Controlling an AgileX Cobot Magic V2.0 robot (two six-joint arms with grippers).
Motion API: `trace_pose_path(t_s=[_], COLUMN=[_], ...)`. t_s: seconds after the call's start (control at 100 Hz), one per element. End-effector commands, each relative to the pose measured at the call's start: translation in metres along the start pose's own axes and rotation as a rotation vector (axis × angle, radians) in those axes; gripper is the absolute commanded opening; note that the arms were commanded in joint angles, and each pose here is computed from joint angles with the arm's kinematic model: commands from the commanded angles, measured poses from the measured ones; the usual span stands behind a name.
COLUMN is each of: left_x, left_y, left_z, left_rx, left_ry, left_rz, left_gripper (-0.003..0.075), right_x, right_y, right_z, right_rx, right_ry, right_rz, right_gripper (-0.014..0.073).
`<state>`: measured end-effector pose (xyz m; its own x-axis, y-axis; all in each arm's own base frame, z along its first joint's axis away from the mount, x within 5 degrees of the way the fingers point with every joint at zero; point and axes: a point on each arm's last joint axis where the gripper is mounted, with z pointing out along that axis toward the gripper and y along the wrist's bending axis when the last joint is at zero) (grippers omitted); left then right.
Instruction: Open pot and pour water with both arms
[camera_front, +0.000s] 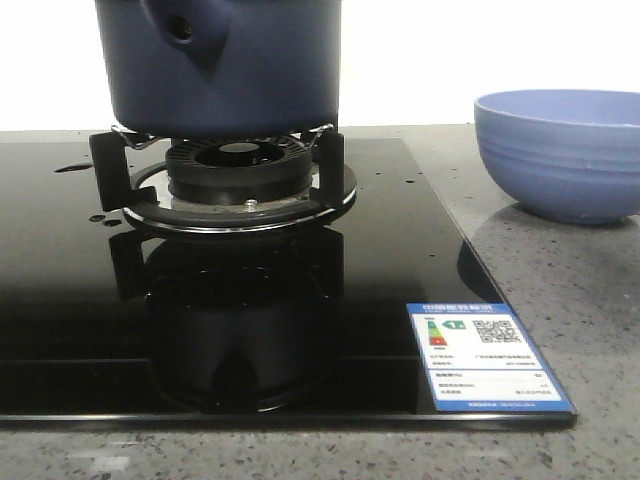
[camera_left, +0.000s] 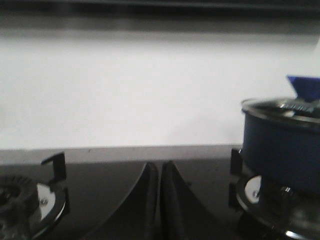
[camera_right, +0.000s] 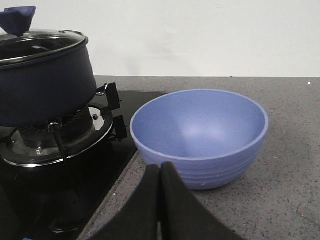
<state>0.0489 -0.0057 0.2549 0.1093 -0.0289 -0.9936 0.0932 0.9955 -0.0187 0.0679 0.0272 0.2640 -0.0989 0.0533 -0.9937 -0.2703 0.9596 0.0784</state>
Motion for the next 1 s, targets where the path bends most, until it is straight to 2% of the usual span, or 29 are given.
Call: trace_pose_path(t_s=[0.0, 0.18, 0.22, 0.45, 0.99], left_x=[0.01, 0.053, 0.058, 0.057, 0.057], left_y=[0.004, 0.006, 0.006, 0.005, 0.005], left_z=[0.002, 0.0, 0.0, 0.0, 0.0], left_rx=[-0.053, -0.07, -0.068, -0.067, -0.068], left_ry=[-0.014, 0.03, 0.09, 0.081, 0.079], left_rz=[-0.025, -0.084, -0.082, -0.123, -0.123], left_gripper=[-0.002, -0.002, -0.002, -0.002, -0.002], right_x=[-0.011, -0.011, -0.011, -0.011, -0.011], right_y=[-0.002, -0.002, -0.002, -0.002, -0.002], right_z=[-0.001, -0.001, -0.001, -0.001, -0.001], right_rx=[0.029, 0.029, 0.029, 0.031, 0.031], right_ry=[-0.051, -0.051, -0.053, -0.05, -0.05], right_rz=[0.013, 0.013, 0.013, 0.014, 0.014], right_gripper=[-0.0063, -0.0063, -0.0063, -0.0063, -0.0063])
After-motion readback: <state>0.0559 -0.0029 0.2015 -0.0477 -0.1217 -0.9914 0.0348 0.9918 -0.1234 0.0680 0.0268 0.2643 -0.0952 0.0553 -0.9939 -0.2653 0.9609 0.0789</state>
